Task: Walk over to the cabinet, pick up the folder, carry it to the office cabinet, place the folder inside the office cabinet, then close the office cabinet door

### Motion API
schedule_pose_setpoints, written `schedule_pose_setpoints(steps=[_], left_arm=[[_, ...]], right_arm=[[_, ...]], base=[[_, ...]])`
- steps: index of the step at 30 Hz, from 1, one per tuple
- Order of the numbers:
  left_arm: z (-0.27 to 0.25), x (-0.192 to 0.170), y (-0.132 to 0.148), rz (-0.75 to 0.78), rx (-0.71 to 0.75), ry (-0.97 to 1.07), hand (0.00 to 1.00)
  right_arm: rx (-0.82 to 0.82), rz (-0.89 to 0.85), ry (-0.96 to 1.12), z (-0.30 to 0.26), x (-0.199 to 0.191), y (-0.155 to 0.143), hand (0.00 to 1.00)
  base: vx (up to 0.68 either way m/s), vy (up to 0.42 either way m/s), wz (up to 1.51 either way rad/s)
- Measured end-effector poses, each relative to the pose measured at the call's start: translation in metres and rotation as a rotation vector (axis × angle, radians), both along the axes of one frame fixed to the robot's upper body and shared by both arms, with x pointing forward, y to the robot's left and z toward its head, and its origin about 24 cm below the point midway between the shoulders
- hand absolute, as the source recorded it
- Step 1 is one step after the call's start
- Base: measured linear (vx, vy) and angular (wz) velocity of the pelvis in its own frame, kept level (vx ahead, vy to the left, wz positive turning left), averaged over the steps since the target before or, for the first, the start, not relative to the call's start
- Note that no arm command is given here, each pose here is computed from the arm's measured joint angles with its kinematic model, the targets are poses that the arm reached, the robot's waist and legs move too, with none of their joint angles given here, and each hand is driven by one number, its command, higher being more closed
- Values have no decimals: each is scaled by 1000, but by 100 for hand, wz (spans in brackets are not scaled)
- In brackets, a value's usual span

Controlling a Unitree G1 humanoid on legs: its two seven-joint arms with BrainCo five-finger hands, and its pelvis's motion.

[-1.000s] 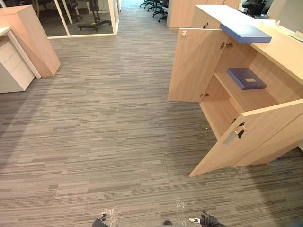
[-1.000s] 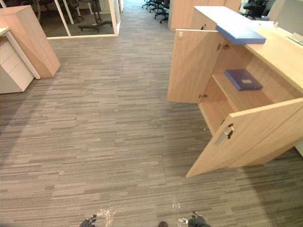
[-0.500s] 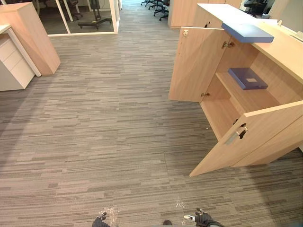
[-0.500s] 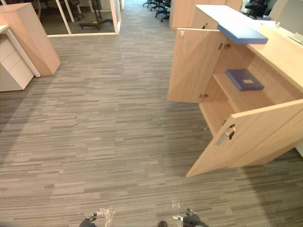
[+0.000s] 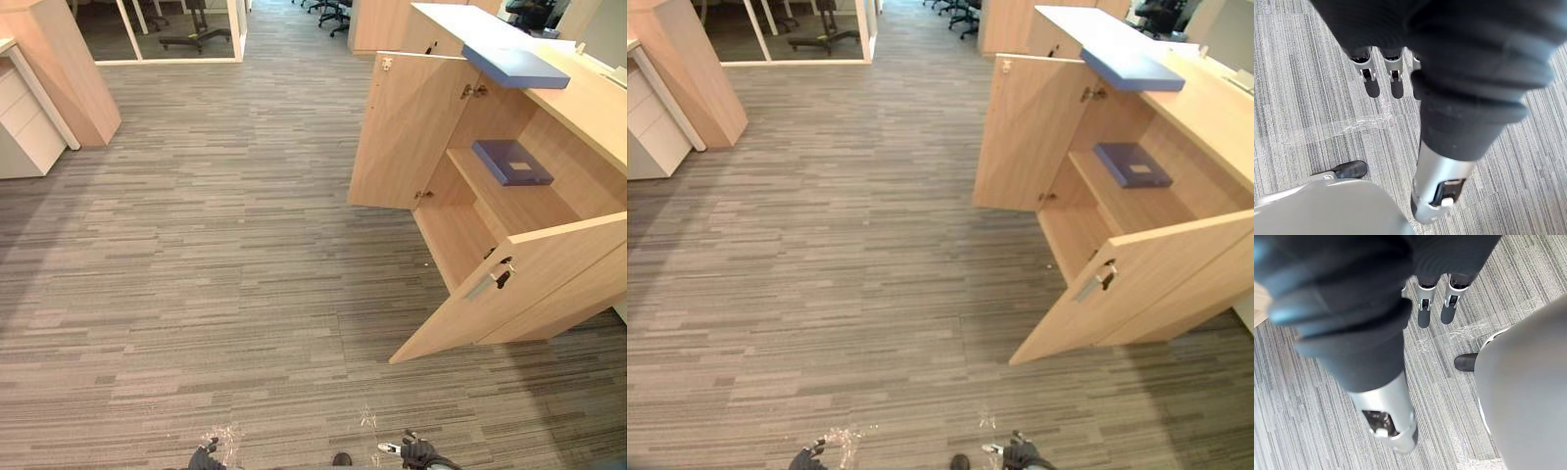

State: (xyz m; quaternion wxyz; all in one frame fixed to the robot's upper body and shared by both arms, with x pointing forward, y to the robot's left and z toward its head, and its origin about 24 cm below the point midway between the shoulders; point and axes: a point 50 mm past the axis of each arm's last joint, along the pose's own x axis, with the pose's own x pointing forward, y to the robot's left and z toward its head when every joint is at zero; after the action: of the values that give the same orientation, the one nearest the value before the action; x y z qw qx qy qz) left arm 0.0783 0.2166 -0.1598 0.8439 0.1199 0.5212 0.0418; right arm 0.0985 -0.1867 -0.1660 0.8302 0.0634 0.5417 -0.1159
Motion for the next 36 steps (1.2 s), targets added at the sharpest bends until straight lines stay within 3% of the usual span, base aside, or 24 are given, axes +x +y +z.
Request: schedule_pose_setpoints(steps=[10,18,28,32,36], left_arm=[[3,6,4,13,17,-26,0],[13,18,11,319,3,-183,0],[10,15,7,286,1,-159,0],[10,16,1,172,14,-141,0],[9,22,-14,42,-2,-140,0]], right_arm=[[3,13,-22,2,8,4,0],[-36,7,-77,7,15,-5,0],[-28,6,-49,5,9,-4,0],[-23,12,-38,3,7,-3,0],[-81,13,-66,9,13,-23,0]], base=[[-10,-3,17],[1,28,-7],[271,275,-23],[367,247,-51],[361,283,-27]])
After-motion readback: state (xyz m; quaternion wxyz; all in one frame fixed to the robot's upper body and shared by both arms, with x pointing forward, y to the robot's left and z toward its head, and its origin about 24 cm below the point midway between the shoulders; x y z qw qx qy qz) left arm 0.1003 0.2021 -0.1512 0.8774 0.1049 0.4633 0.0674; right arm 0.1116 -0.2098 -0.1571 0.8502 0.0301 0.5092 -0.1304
